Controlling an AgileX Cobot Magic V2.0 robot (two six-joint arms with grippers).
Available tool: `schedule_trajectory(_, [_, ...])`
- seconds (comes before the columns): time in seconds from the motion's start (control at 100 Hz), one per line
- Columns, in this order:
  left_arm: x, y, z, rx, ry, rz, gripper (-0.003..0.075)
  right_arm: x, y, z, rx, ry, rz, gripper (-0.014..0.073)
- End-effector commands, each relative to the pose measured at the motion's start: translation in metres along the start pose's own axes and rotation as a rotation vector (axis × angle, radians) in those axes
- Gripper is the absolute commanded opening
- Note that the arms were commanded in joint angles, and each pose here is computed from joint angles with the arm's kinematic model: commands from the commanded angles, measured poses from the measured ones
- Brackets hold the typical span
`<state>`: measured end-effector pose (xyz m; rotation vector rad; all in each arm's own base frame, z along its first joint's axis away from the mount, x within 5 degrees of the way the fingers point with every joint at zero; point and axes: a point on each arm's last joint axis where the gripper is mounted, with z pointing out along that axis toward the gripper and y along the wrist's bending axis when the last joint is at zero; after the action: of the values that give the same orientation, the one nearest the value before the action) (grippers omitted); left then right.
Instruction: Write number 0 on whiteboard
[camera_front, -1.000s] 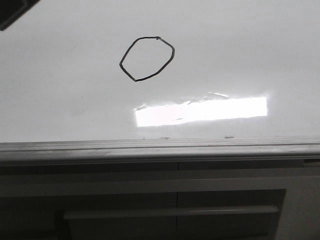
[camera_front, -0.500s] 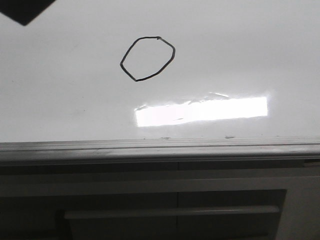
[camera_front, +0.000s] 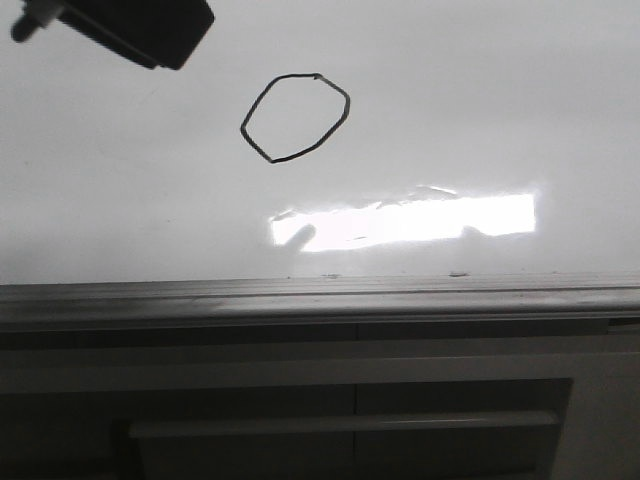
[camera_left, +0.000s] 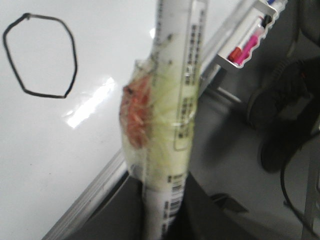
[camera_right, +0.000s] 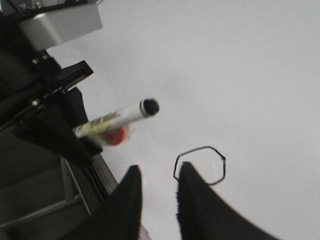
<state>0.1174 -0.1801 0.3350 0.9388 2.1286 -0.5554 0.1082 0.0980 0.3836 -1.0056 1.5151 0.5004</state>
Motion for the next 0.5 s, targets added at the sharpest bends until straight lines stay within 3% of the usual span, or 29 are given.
schedule_trajectory(0.0, [-0.013,0.005,-0.004,-0.006,-0.176,-0.111,-0.002,0.0,0.001,-0.012,0.035,-0.017,0.019,-0.0069])
schedule_trajectory(0.3, [-0.017,0.042,0.004,-0.104,-0.315,-0.324,-0.002,0.027,0.012,-0.023,0.075,0.005,0.048,-0.0068])
schedule_trajectory(0.49, [-0.017,0.063,0.02,-0.138,-0.297,-0.49,-0.002,0.029,0.01,-0.022,0.093,0.004,0.053,-0.0068])
